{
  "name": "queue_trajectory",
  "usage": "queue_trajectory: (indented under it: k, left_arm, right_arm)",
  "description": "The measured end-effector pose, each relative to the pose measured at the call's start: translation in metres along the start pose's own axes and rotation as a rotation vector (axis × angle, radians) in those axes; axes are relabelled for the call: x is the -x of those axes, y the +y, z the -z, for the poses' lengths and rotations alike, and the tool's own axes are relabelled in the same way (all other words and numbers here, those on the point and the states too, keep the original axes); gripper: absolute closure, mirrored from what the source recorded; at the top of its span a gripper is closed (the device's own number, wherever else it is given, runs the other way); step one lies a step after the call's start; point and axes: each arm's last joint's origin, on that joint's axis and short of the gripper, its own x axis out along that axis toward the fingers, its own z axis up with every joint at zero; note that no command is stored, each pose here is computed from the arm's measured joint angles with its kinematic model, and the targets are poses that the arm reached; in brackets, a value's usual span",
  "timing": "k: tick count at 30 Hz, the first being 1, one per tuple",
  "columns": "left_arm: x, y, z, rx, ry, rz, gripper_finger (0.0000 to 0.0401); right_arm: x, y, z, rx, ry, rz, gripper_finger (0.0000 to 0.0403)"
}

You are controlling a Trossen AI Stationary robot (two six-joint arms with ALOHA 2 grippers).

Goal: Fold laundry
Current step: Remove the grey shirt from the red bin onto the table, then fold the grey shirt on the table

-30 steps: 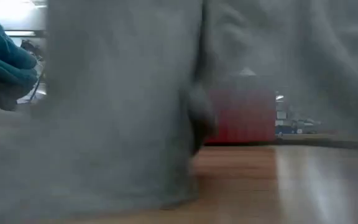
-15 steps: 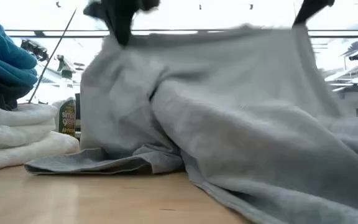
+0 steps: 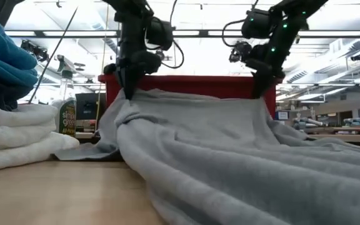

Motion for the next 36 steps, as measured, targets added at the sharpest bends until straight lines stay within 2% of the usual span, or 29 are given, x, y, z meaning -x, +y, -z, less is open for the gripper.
queue_trajectory:
  k: [4, 6, 9, 12, 14, 18, 20, 23, 25, 28, 30, 32, 34, 36]
  left_arm:
    - [0.000, 0.018, -0.008, -0.036, 0.003, 0.045, 0.0369]
    - [0.000, 0.020, -0.010, -0.051, -0.015, 0.036, 0.0356]
    - [0.000, 0.025, -0.013, -0.056, -0.044, -0.007, 0.0332]
    - [0.008, 0.037, -0.026, -0.035, -0.159, -0.109, 0.0310]
    - [0.016, 0.050, -0.039, -0.010, -0.262, -0.178, 0.0300]
    - [0.029, 0.078, -0.061, 0.057, -0.419, -0.176, 0.0290]
    - [0.036, 0.091, -0.067, 0.092, -0.454, -0.140, 0.0289]
    - [0.043, 0.103, -0.066, 0.119, -0.428, -0.053, 0.0289]
    - [0.045, 0.101, -0.061, 0.106, -0.390, -0.004, 0.0289]
    - [0.041, 0.083, -0.057, 0.014, -0.355, 0.061, 0.0289]
    - [0.030, 0.067, -0.055, -0.052, -0.347, 0.120, 0.0289]
    - [0.017, 0.052, -0.053, -0.100, -0.337, 0.227, 0.0289]
    - [0.004, 0.037, -0.050, -0.119, -0.323, 0.320, 0.0289]
    - [-0.010, 0.022, -0.045, -0.127, -0.310, 0.355, 0.0289]
  right_arm:
    - [-0.006, -0.014, -0.017, -0.043, 0.054, -0.072, 0.0336]
    - [-0.006, -0.020, -0.025, -0.034, 0.054, -0.027, 0.0306]
    - [0.003, -0.032, -0.044, -0.003, -0.035, 0.026, 0.0265]
    - [0.010, -0.051, -0.065, -0.029, -0.153, 0.020, 0.0238]
    - [0.007, -0.068, -0.074, -0.068, -0.172, 0.016, 0.0231]
    - [-0.003, -0.099, -0.087, -0.116, -0.170, 0.024, 0.0229]
    - [-0.006, -0.109, -0.089, -0.146, -0.131, 0.003, 0.0230]
    - [-0.002, -0.113, -0.086, -0.192, -0.081, -0.068, 0.0235]
    - [0.001, -0.107, -0.080, -0.201, -0.035, -0.130, 0.0240]
    - [-0.005, -0.091, -0.066, -0.187, 0.061, -0.214, 0.0250]
    - [-0.014, -0.080, -0.054, -0.198, 0.130, -0.269, 0.0256]
    - [-0.026, -0.068, -0.038, -0.219, 0.207, -0.339, 0.0261]
    - [-0.038, -0.054, -0.021, -0.233, 0.287, -0.386, 0.0266]
    - [-0.049, -0.042, -0.003, -0.232, 0.360, -0.402, 0.0270]
